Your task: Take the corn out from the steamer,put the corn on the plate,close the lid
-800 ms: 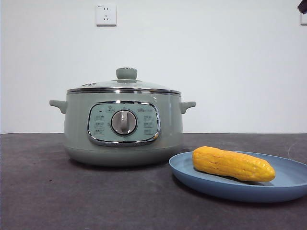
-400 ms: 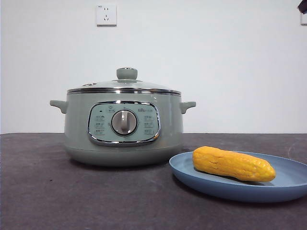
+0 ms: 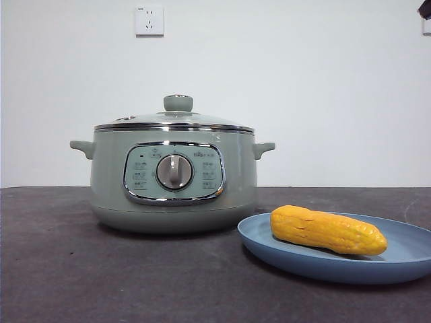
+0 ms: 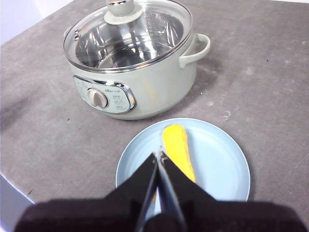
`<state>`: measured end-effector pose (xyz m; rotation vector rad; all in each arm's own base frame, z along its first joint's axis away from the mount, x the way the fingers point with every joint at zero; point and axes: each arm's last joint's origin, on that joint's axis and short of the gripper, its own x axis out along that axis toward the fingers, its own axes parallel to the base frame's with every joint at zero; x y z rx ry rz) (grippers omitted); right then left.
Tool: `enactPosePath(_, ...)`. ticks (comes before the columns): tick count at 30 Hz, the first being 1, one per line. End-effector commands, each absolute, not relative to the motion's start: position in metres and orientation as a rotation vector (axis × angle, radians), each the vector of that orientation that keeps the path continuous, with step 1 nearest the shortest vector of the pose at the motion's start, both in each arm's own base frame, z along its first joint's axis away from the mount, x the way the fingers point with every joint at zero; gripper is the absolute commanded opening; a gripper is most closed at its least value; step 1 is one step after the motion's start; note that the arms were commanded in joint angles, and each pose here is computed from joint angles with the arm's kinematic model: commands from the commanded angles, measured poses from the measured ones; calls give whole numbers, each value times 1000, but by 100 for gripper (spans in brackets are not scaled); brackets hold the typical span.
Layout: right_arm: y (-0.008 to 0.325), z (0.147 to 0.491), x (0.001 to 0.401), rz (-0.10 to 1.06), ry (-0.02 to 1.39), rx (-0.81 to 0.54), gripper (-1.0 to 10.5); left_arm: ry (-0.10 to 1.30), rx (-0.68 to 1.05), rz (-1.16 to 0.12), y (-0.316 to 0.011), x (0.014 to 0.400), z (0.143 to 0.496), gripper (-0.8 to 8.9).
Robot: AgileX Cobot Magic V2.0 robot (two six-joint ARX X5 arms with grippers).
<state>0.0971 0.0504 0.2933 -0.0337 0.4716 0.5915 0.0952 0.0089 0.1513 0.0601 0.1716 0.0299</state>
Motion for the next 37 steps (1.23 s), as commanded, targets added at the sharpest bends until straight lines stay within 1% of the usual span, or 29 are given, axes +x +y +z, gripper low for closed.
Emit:
enactPosePath(1, 51, 293, 97, 593, 470, -28, 1, 183, 53, 35, 9, 96, 147, -3)
enactPosePath(10, 51, 293, 97, 595, 468, -35, 1, 183, 53, 35, 9, 96, 147, -3)
enactPosePath(13, 48, 294, 96, 593, 429, -115, 1, 183, 53, 35, 9, 96, 147, -3)
enactPosePath(16, 41, 297, 98, 534, 388, -111, 1, 183, 53, 35, 9, 96, 147, -4)
enactPosePath(19, 31, 300, 98, 439, 336, -87, 1, 183, 53, 35, 9, 96, 147, -3)
enactPosePath(23, 16, 296, 94, 302, 228, -70, 1, 183, 53, 35, 9, 96, 147, -3)
enactPosePath(26, 8, 280, 90, 217, 144, -58, 1, 183, 53, 35, 9, 96, 147, -3)
enactPosePath(30, 1, 244, 85, 136, 79, -43, 1, 183, 53, 35, 9, 96, 147, -3)
enactPosePath(33, -1, 216, 85, 112, 70, -43, 1, 183, 53, 35, 9, 96, 147, -3)
enactPosePath(37, -1, 186, 88, 104, 78, -24, 1, 183, 53, 35, 9, 96, 147, -3)
